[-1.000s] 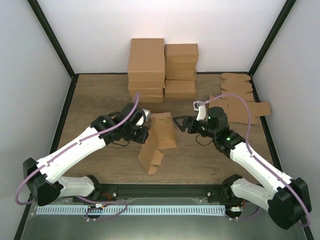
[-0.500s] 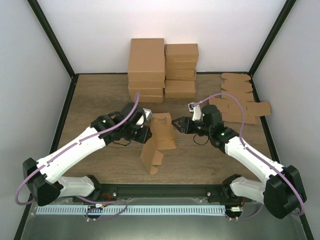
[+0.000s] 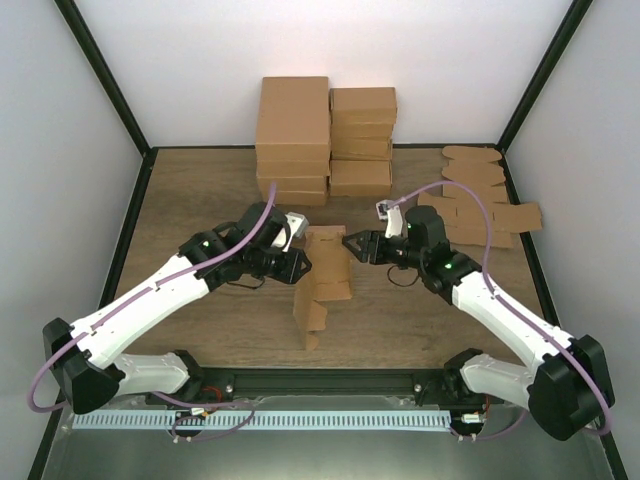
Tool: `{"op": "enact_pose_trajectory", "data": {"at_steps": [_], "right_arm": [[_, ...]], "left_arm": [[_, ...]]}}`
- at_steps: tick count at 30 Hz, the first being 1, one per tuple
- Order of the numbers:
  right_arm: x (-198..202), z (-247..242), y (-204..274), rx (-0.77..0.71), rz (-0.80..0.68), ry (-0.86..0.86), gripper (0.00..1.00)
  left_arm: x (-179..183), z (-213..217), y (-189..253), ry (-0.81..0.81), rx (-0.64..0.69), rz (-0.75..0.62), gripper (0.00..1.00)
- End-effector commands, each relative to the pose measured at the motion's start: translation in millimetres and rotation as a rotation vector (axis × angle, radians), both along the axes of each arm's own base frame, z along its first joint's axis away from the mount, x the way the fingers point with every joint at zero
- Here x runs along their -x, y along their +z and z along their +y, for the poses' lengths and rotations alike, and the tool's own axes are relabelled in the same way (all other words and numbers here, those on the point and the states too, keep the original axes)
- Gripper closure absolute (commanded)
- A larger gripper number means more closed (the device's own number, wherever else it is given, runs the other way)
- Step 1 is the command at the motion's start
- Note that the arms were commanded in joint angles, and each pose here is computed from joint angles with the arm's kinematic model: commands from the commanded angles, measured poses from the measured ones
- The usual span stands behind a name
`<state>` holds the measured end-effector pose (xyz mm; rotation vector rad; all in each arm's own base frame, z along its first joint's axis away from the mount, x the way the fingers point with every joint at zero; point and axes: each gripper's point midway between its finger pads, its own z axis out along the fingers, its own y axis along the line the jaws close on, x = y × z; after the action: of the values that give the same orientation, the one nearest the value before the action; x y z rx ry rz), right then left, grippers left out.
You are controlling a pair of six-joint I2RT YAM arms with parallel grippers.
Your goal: Fold the paper box
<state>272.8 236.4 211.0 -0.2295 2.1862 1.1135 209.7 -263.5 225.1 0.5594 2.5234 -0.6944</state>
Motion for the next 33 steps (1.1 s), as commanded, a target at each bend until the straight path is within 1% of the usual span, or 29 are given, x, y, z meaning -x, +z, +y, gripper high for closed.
{"op": "enact_pose_trajectory", "data": {"at_steps": [1, 6, 10, 15, 19, 23, 29, 33], "right_arm": [[-5.7, 3.2, 18.0, -0.006, -0.038, 0.019, 0.43], [-5.2, 3.4, 8.6, 0.001, -0.019, 0.021, 0.46], [-3.7, 0.7, -3.0, 0.026, -0.002, 0.016, 0.46], [0.4, -2.1, -14.8, 0.038, 0.018, 0.013, 0.46], [1.3, -2.0, -19.3, 0.037, 0.025, 0.016, 0.46], [1.5, -1.0, -20.3, 0.037, 0.029, 0.021, 0.46], [3.2, -2.1, -16.2, 0.033, 0.018, 0.020, 0.46], [4.0, -2.6, -14.6, 0.032, 0.015, 0.020, 0.46]], "left_arm": [[-1.3, -5.2, 4.0, -0.013, 0.038, -0.014, 0.68], [1.8, -6.6, 1.9, -0.015, 0.054, 0.001, 0.68], [3.0, -1.2, 20.0, -0.002, 0.092, -0.046, 0.60], [2.7, 18.8, 54.8, 0.059, 0.189, -0.110, 0.52], [-5.0, 34.1, 69.3, 0.081, 0.274, -0.096, 0.51], [-20.3, 55.0, 60.8, 0.139, 0.293, -0.073, 0.52], [-26.9, 38.1, 31.8, 0.080, 0.452, 0.037, 0.52], [-29.9, 25.6, 5.0, 0.054, 0.506, 0.113, 0.52]]}}
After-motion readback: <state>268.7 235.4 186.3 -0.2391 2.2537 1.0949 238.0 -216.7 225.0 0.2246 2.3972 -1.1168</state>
